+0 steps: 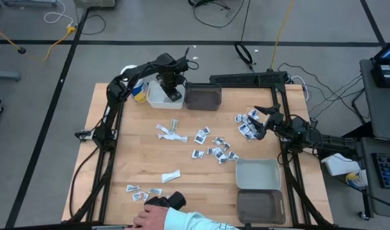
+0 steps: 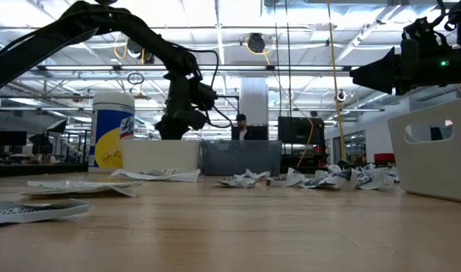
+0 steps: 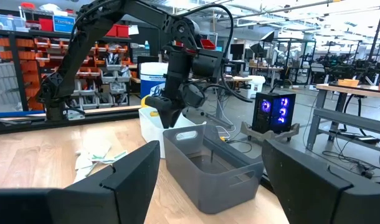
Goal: Pick & Place First Aid Supplies
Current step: Put the green bandage into the white bin
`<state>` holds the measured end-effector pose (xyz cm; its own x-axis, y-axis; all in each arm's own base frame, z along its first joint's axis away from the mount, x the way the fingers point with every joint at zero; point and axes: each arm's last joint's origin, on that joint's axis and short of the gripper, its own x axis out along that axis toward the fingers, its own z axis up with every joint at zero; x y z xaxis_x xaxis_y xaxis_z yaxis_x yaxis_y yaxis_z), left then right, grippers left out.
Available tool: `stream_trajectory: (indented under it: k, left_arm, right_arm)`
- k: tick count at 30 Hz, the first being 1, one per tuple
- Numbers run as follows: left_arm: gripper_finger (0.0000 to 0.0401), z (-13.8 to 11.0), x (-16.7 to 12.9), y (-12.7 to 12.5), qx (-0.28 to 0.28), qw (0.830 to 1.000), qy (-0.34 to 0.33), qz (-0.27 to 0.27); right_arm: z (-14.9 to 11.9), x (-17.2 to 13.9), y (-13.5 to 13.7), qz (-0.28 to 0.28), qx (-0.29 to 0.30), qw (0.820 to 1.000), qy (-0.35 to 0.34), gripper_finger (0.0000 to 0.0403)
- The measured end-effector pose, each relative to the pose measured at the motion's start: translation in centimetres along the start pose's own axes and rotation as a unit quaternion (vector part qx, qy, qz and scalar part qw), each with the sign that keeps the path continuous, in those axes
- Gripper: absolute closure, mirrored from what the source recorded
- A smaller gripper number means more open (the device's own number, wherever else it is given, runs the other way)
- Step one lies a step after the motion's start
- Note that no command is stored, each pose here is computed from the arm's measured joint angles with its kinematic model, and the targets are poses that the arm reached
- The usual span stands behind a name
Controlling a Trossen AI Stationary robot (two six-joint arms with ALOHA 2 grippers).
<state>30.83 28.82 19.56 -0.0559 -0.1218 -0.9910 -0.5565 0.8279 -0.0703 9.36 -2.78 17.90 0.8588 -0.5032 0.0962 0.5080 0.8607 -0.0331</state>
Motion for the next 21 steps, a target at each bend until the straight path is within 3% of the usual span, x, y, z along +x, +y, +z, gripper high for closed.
stream_trajectory:
  k: [5, 9, 14, 21]
  left_arm:
    - [0.0168, 0.0, 0.0, 0.0, 0.001, 1.0, -0.001, 0.0]
    - [0.0135, 0.0, 0.0, 0.0, 0.0, 1.0, -0.003, 0.0]
    - [0.012, -0.2, -0.4, -0.2, -0.006, 1.0, -0.002, 0.0]
    - [0.0125, -1.2, -3.0, -0.6, -0.018, 0.999, -0.036, 0.005]
  right_arm:
    - [0.0, 0.0, 0.0, 0.0, 0.0, 1.0, 0.0, 0.0124]
    - [0.0, 0.0, 0.0, 0.0, 0.0, 1.0, 0.0, 0.0124]
    - [0.0, 0.0, 0.0, 0.0, 0.0, 1.0, 0.0, 0.0124]
    - [0.0, 0.0, 0.0, 0.0, 0.0, 1.0, 0.0, 0.0124]
